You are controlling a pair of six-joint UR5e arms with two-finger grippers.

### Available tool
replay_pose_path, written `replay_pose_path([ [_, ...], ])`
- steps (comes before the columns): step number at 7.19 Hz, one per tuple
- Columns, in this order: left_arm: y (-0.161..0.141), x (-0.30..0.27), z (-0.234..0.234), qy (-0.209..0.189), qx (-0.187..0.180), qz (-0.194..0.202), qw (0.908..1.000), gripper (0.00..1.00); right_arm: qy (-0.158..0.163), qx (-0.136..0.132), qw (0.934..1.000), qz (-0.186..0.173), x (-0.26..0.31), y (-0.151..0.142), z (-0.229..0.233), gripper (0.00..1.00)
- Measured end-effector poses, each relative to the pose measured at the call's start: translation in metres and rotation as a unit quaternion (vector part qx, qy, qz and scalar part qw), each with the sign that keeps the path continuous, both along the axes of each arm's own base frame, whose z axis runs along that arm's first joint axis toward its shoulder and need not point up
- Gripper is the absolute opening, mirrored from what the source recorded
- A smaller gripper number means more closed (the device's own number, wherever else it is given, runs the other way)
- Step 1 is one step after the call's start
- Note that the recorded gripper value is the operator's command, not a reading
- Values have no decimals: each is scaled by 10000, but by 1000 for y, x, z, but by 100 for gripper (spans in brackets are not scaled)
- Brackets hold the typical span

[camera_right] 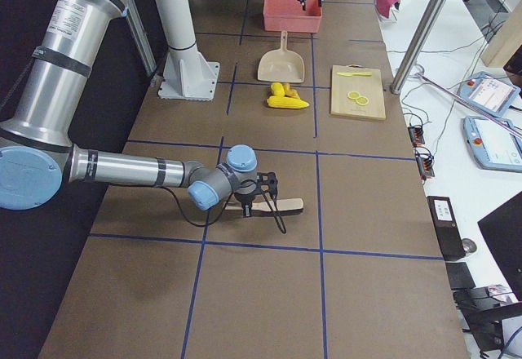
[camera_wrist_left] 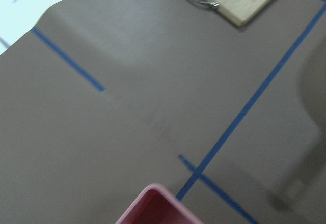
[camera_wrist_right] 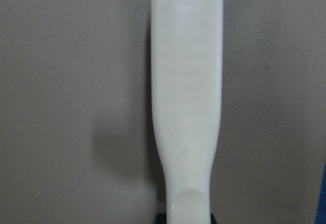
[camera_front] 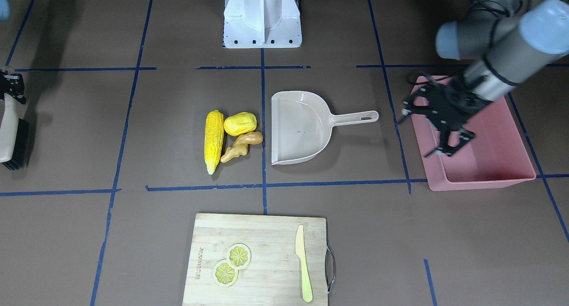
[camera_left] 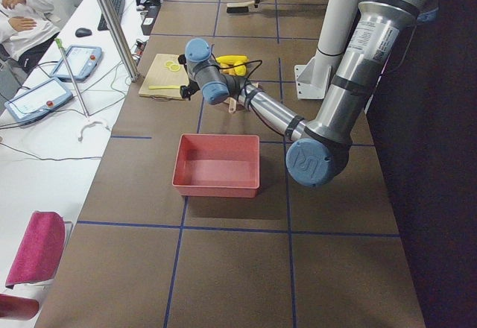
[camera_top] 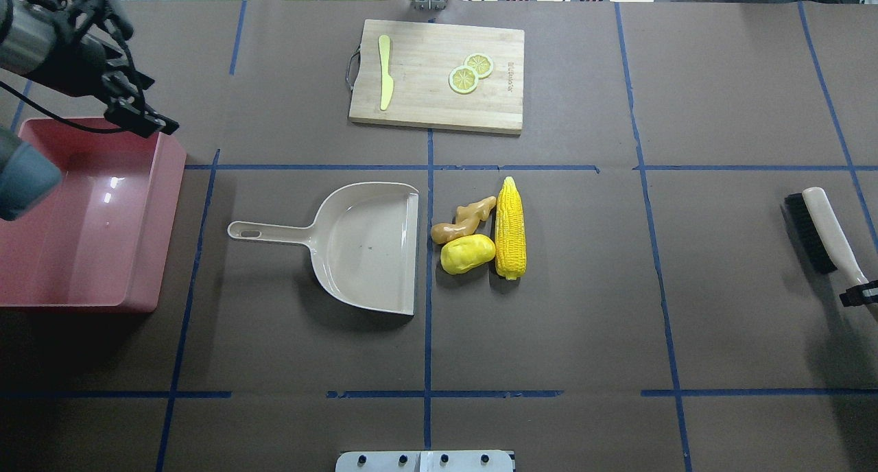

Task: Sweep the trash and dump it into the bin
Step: 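Reach the left gripper to the beige dustpan handle and grasp it, then rotate the dustpan with the left gripper so its lip faces the produce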

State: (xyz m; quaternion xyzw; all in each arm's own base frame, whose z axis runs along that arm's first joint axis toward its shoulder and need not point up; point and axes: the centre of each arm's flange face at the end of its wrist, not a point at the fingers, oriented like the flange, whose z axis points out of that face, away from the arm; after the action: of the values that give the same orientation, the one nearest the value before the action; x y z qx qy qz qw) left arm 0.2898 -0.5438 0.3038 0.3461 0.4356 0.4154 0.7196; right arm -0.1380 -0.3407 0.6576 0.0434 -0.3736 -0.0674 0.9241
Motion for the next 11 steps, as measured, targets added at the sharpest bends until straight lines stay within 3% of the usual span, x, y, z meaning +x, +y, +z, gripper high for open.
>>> replay_pose_path([
  [3, 68, 107, -45, 195, 500, 928, 9942, 100, -35, 29, 10000, 18, -3, -4, -4, 0],
  [4, 82, 130, -51, 136, 734, 975, 9924, 100, -42, 35, 10000, 21, -3, -5, -5, 0],
  [7, 87, 133, -22, -230, 1585, 1136, 9805, 100, -57, 43, 10000, 23, -4, -6, -7, 0],
  [8, 88, 128, -5, -340, 1707, 1236, 9769, 100, -59, 46, 10000, 23, -4, -6, -7, 0],
  [11, 90, 127, 24, -509, 1630, 1328, 9763, 100, -59, 40, 10000, 25, -4, -6, -7, 0],
])
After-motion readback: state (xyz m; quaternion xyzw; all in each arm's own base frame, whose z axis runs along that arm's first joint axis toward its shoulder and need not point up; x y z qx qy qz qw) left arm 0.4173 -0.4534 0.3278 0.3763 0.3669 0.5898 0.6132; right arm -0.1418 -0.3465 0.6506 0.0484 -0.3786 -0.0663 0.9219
